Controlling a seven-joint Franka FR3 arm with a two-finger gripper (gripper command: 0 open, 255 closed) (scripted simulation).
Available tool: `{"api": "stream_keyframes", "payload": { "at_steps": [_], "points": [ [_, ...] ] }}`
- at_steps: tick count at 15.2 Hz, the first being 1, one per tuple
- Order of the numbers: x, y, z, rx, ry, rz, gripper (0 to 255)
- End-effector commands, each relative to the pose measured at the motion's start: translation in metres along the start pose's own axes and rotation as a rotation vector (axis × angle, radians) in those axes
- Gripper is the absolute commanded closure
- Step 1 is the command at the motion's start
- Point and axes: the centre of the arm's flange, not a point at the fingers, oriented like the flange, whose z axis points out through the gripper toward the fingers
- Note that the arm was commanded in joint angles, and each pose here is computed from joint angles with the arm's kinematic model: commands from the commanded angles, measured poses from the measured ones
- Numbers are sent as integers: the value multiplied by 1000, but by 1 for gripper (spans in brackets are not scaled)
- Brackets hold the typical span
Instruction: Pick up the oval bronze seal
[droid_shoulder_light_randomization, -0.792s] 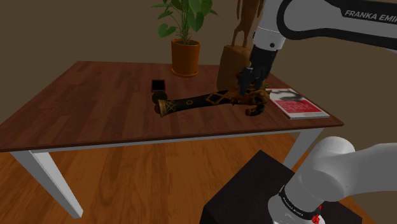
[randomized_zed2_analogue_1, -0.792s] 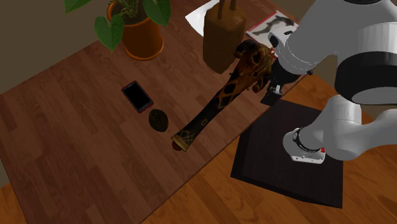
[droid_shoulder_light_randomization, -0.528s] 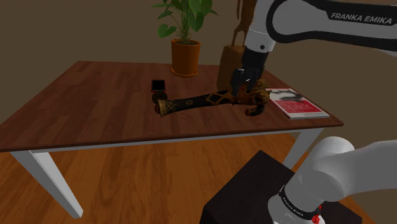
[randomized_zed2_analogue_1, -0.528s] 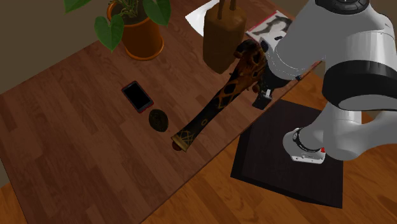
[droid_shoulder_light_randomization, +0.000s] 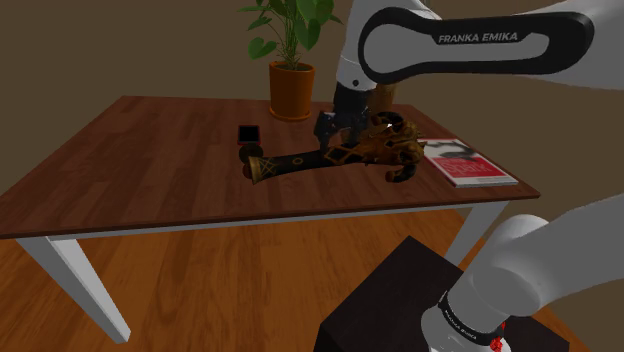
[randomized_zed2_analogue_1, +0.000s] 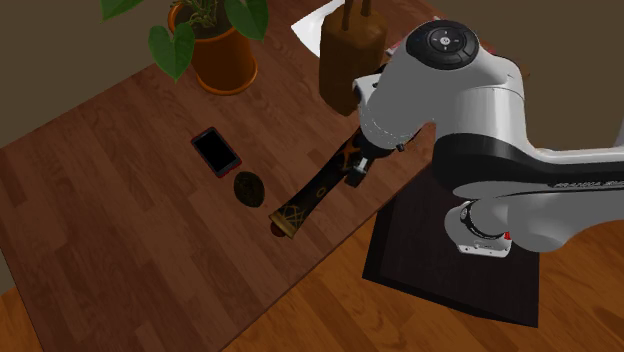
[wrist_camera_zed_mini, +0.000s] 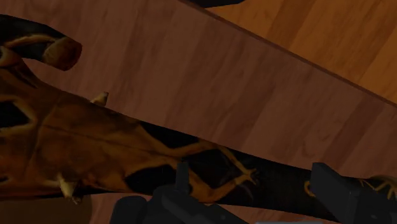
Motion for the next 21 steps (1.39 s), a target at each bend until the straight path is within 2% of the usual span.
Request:
{"api": "stream_keyframes", "payload": {
  "at_steps": [1, 21],
  "points": [
    [19, -12, 10, 2, 12, 23, 0],
    [216, -137, 89, 13, 121, 236, 0]
  ]
}}
